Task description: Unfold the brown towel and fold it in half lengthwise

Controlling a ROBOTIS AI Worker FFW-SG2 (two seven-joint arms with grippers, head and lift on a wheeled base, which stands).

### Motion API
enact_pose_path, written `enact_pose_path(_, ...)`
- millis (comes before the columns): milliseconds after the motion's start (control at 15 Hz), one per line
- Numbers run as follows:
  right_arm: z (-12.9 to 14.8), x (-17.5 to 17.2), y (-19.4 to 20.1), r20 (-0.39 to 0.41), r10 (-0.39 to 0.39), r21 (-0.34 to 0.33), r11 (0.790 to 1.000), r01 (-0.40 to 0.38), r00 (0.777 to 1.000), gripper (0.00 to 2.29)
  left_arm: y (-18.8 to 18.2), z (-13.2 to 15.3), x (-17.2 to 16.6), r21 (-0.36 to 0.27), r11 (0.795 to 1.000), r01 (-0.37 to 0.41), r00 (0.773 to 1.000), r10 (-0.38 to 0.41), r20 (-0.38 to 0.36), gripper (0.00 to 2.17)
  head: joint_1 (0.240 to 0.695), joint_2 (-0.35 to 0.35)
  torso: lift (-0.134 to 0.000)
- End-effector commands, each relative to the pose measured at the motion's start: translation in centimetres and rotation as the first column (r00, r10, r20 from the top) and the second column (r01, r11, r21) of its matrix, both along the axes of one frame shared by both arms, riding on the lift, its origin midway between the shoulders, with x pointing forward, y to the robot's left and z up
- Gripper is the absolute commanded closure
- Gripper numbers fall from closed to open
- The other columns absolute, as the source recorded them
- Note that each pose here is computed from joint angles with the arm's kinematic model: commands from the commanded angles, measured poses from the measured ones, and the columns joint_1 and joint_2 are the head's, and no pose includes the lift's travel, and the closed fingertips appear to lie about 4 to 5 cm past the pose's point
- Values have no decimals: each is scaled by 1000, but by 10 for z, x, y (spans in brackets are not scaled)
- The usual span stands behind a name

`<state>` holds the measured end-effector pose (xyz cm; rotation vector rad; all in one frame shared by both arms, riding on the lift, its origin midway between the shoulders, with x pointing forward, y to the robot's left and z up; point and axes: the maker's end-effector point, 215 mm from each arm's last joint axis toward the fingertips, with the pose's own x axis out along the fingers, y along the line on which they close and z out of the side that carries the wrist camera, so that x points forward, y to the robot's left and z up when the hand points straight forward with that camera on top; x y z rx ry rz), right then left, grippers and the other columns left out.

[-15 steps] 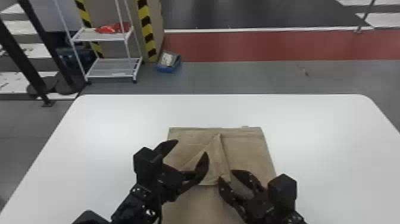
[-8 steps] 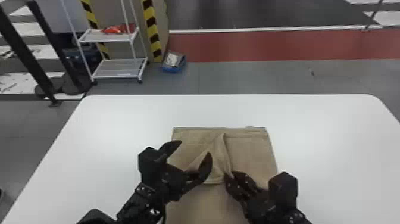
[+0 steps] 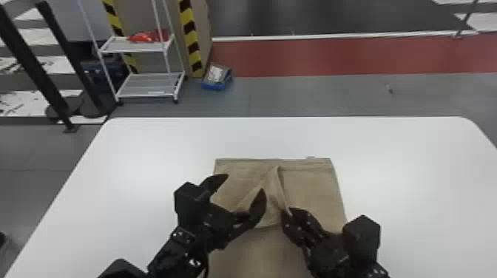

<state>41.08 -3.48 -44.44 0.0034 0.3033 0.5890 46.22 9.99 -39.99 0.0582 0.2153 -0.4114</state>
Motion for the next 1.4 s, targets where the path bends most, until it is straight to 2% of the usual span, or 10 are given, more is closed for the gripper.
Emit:
enact_pose_path(0, 12, -1, -4, 26, -6, 6, 1000, 6, 1000, 977, -2, 0, -1, 0, 1000, 2, 1000, -2, 0, 154, 695, 84, -125)
enact_pose_path(200, -8, -3, -9, -37, -8, -32, 999, 7, 999, 977, -6, 1, -2, -1, 1000, 7, 1000, -7, 1, 154, 695, 75, -125)
enact_pose_path(333, -21, -2, -11, -75, -7, -61, 998, 3, 997, 826, -7, 3, -4, -3, 1000, 9, 1000, -9, 3, 154, 695, 69, -125)
enact_pose_path(1067, -22, -4, 6, -88, 19, -67, 997, -25, 996, 829, -4, 5, -8, 1, 1000, 10, 1000, -10, 7, 167, 695, 87, -125)
enact_pose_path(1333, -13, -3, 12, -57, 14, -83, 996, -18, 998, 829, -3, 5, -11, -1, 1000, 10, 1000, -10, 5, 167, 695, 87, -125)
